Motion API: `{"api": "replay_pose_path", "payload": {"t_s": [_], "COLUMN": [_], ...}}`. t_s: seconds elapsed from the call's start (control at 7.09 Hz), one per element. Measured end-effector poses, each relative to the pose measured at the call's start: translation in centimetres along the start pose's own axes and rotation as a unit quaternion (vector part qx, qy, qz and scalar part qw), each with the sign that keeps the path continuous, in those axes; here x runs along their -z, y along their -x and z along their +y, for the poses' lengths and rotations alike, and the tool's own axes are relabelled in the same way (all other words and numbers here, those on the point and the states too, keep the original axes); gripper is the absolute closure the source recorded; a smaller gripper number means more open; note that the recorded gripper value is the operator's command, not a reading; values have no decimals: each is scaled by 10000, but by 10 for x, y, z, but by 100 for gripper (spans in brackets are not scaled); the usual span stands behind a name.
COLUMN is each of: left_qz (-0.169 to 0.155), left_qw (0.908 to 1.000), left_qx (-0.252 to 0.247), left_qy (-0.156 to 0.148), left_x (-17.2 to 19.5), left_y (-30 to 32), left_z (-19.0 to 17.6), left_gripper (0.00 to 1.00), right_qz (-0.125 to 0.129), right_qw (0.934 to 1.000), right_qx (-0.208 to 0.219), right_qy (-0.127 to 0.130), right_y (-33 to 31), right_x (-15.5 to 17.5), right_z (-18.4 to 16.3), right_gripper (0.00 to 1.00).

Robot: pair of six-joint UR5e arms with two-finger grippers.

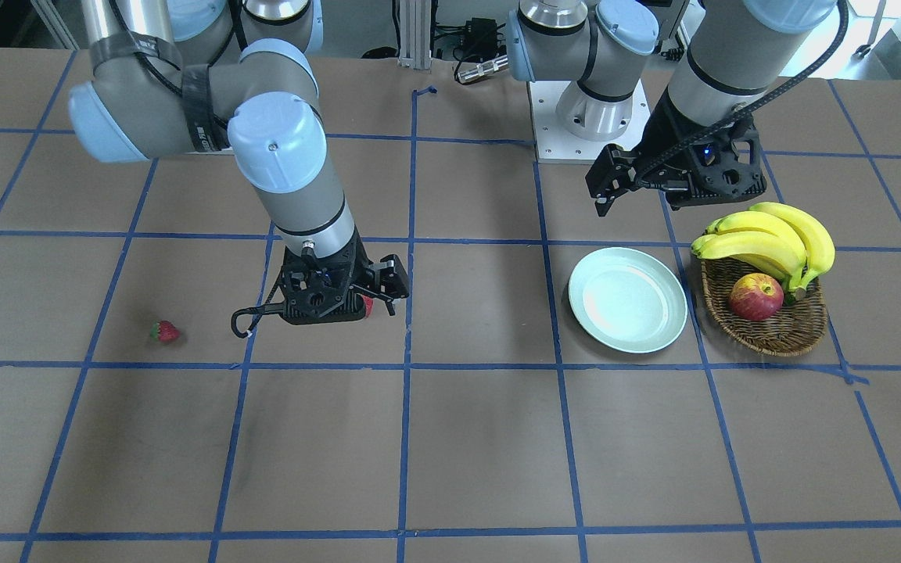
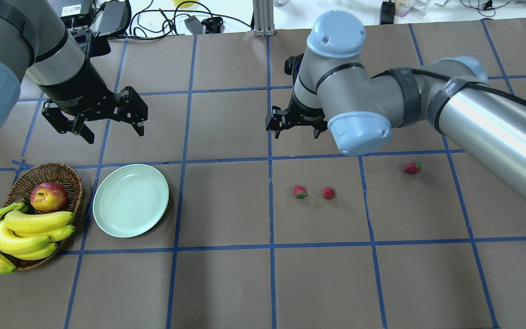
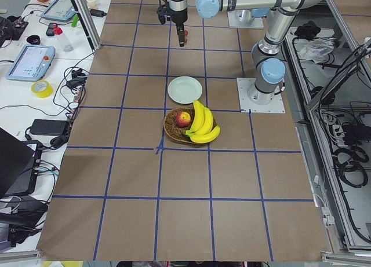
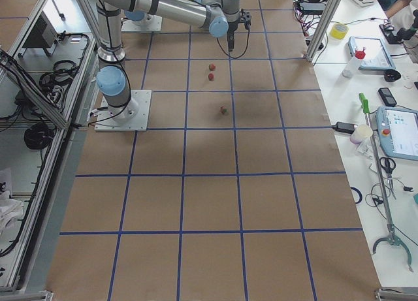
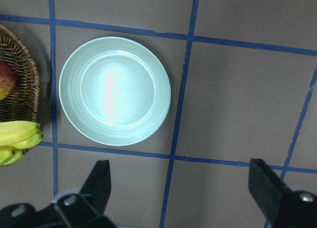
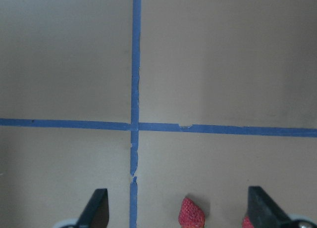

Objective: Collect all strawberries into plate
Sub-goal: 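Move the right gripper down over the strawberry nearest the plate, then close the right gripper on the red strawberry and lift it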

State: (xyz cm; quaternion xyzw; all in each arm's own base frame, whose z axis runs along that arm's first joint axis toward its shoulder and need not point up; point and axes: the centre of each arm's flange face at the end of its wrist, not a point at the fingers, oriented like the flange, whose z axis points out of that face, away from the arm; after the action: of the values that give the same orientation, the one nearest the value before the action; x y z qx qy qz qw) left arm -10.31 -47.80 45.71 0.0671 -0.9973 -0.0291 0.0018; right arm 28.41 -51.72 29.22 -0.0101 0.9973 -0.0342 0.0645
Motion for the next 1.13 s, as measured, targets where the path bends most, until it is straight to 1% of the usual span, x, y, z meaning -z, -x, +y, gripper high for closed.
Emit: {"api": "replay_pose_path", "payload": {"t_s": [0.14,0.28,0.56,0.71,0.99,1.13], "left_qz": [-4,-6,-6,-7,-12,-14], "left_qw": [10000,10000,10000,10000,10000,10000], "left_qx": [-2,-3,4,4,3,5], "left_qy": [6,13,19,26,38,41], "left_x": [0,0,-1,-1,-1,-1], "left_y": [0,0,1,1,2,2], "left_z": [0,0,0,0,0,0], "left_gripper": [0,0,0,0,0,0], "right_qz": [148,253,378,397,436,476], "right_qw": [9999,9997,9984,9979,9971,9968], "right_qx": [-2,-18,-256,-308,-326,-327], "right_qy": [-33,32,342,409,525,549], "right_y": [1,5,5,4,2,0], "right_x": [-22,-41,-86,-102,-116,-117], "right_z": [14,28,44,48,57,60], "right_gripper": [7,11,12,18,18,18]}}
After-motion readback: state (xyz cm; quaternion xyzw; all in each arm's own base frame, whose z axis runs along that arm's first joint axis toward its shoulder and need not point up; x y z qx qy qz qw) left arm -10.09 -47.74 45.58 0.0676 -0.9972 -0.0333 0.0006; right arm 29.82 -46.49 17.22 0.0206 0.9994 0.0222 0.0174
